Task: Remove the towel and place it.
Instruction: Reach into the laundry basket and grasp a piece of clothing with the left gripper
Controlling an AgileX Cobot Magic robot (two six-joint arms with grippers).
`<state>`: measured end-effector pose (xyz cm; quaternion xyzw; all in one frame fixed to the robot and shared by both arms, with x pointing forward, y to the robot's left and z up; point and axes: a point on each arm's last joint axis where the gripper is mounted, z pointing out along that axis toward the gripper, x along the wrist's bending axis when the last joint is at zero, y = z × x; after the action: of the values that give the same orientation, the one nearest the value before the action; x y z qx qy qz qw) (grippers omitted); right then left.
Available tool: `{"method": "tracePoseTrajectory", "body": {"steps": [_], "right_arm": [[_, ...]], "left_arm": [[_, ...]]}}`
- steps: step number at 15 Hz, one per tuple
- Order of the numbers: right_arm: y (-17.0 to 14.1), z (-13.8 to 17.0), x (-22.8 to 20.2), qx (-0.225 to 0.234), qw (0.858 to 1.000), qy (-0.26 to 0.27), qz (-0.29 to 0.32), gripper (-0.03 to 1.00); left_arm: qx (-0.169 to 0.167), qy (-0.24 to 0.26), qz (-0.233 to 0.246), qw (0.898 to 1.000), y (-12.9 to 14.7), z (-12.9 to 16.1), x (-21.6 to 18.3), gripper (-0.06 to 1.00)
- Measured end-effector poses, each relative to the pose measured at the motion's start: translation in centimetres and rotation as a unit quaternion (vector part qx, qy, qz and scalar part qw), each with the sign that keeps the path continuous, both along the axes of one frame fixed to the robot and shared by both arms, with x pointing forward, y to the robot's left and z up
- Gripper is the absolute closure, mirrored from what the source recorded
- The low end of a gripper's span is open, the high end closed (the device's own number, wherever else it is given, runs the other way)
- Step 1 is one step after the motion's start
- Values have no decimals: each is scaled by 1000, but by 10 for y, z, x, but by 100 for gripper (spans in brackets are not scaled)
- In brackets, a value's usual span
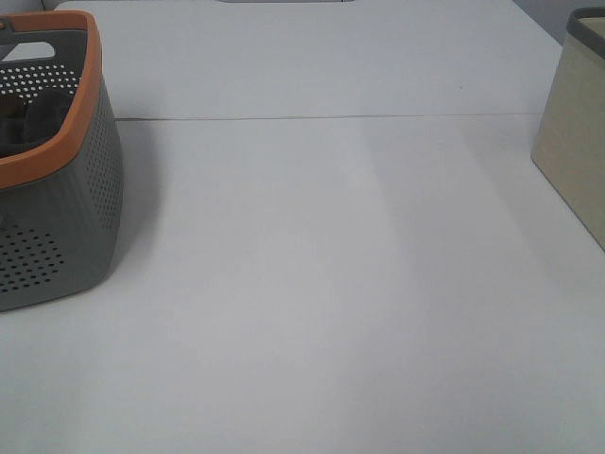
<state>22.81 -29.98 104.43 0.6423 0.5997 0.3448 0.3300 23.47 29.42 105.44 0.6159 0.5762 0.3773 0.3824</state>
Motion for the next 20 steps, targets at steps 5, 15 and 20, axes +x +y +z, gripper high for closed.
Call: {"method": "tracePoseTrajectory", "body": {"steps": [5, 15, 20], "right_arm": [[0, 0, 0, 0, 1000, 0, 0, 6], [0, 0, 0, 0, 1000, 0, 0, 6], [0, 0, 0, 0, 1000, 0, 0, 6]], "left_arm": [[-1, 42, -2, 999, 0, 28, 11, -4], [96, 187, -81, 974, 7, 146, 164, -4], [176, 238, -162, 941, 12, 138, 285, -4]]}}
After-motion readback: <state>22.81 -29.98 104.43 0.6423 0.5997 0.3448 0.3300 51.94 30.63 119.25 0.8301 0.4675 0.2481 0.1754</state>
